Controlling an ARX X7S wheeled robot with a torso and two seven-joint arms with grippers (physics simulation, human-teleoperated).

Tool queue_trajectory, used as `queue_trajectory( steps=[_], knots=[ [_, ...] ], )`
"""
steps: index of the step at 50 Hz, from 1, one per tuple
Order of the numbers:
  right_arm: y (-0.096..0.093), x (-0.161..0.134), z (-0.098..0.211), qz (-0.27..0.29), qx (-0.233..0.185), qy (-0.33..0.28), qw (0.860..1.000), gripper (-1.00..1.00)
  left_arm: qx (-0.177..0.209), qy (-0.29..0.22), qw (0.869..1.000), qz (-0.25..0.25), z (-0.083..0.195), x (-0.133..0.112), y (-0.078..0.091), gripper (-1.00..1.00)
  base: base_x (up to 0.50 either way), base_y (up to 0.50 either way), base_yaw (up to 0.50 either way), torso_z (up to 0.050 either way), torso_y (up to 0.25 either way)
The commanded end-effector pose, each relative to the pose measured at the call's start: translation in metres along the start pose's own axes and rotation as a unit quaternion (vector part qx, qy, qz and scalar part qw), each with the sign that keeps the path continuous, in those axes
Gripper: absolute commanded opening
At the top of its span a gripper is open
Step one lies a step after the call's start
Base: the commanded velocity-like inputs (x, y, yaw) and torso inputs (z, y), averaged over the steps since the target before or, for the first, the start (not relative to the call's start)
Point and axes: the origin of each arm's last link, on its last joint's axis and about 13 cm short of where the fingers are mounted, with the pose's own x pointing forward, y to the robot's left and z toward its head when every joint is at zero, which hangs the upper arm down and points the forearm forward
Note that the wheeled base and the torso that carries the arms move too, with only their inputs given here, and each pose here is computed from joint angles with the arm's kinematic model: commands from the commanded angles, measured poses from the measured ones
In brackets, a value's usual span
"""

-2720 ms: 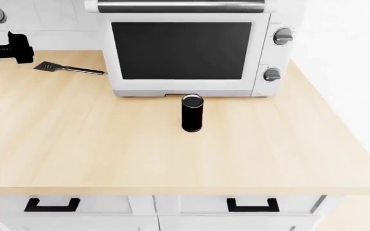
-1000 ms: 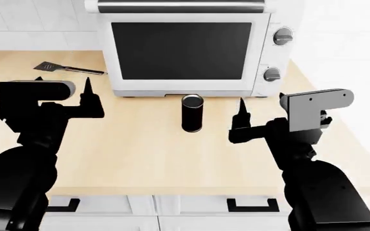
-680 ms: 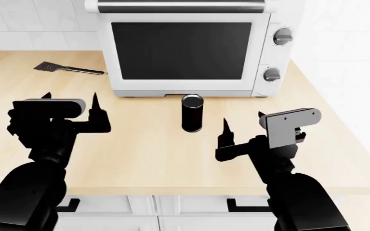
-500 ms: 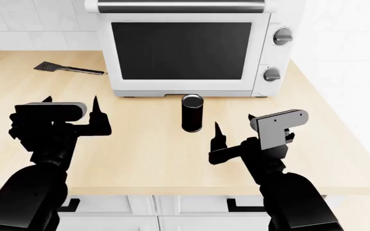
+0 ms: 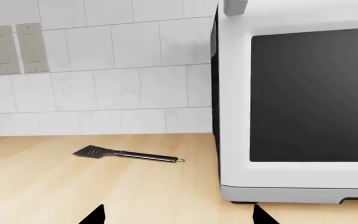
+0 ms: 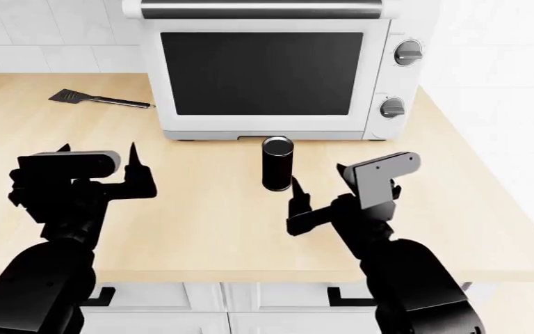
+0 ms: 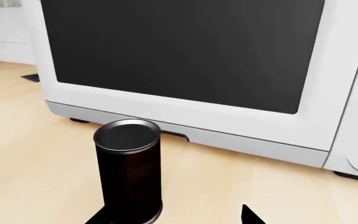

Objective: Pick the cans from the counter and place them in their designated side in the cabinet.

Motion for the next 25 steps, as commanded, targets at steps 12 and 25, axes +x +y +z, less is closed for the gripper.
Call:
queue_trajectory(
  steps=[12, 25],
  knots=[
    [0.007, 0.014, 0.004, 0.041, -0.002, 0.003, 0.999, 1.0, 0.0, 0.004, 1.0, 0.01, -0.002, 0.0, 0.004, 1.0, 0.0, 0.0, 0.0, 0.0, 0.0],
    [0.011, 0.021, 0.009, 0.062, 0.0, 0.0, 0.998, 1.0, -0.001, 0.004, 1.0, 0.013, 0.0, 0.0, 0.006, 1.0, 0.0, 0.0, 0.0, 0.0, 0.0]
  ],
)
